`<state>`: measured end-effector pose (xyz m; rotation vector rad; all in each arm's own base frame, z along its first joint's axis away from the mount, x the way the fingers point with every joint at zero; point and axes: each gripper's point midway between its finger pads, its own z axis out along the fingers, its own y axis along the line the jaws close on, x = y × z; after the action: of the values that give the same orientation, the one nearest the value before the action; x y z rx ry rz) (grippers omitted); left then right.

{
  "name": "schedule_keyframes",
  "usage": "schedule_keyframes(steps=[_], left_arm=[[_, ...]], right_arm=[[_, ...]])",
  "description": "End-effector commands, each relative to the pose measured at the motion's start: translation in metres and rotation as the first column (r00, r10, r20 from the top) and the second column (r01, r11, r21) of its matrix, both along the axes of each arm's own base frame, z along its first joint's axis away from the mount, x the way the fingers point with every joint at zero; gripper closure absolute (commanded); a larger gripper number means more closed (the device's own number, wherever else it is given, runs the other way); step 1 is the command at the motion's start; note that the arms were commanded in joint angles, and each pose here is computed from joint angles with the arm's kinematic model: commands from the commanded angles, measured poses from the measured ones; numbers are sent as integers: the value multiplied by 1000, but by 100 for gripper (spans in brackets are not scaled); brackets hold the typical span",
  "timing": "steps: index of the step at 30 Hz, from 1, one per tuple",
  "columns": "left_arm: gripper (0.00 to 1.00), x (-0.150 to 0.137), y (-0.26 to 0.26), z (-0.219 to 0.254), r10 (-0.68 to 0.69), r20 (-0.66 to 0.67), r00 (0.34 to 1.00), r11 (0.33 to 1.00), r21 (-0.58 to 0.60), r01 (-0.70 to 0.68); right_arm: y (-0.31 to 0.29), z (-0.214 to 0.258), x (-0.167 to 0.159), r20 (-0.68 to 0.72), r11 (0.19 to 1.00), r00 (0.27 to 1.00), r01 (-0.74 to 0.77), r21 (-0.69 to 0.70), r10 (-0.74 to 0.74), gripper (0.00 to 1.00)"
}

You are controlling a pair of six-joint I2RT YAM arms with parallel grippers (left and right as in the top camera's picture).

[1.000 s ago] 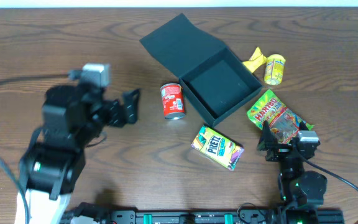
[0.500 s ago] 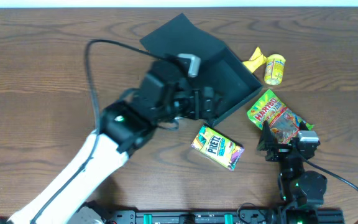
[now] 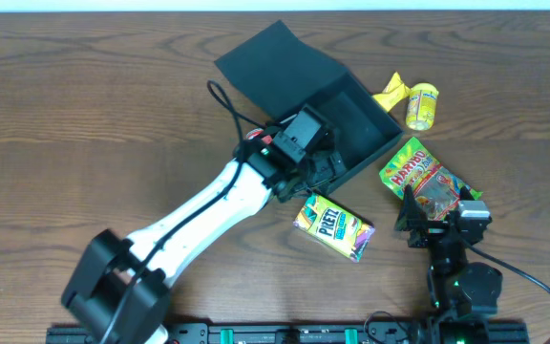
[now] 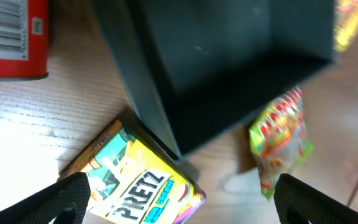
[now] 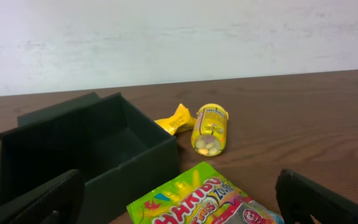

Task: Pack container
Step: 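Move the left gripper to the black box's open lid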

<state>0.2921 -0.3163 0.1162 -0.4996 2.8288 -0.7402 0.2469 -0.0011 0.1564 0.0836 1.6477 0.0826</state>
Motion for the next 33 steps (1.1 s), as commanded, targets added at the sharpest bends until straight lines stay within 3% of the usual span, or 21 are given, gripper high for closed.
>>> schedule_keyframes(steps=[1, 6, 13, 20, 23, 33], left_arm=[[6, 11, -1, -4, 117, -35, 992, 993, 14, -117], [15, 12, 17, -29, 256, -76, 964, 962, 114, -247], [19, 20, 16, -29, 267, -32, 963, 959, 111, -262], [30, 22, 19, -29, 264, -12, 964, 957, 124, -260], [40, 22, 22, -30, 258, -7, 966, 956, 143, -255], [41, 28, 16, -29, 260, 19, 965, 958, 122, -260]], right_arm=[[1, -2, 0, -6, 1000, 1000, -6, 13, 6, 1], [2, -2, 0, -6, 1000, 1000, -6, 13, 6, 1], [2, -2, 0, -6, 1000, 1000, -6, 13, 6, 1], [1, -2, 0, -6, 1000, 1000, -6, 13, 6, 1], [1, -2, 0, -6, 1000, 1000, -6, 13, 6, 1], [1, -2, 0, -6, 1000, 1000, -6, 13, 6, 1]])
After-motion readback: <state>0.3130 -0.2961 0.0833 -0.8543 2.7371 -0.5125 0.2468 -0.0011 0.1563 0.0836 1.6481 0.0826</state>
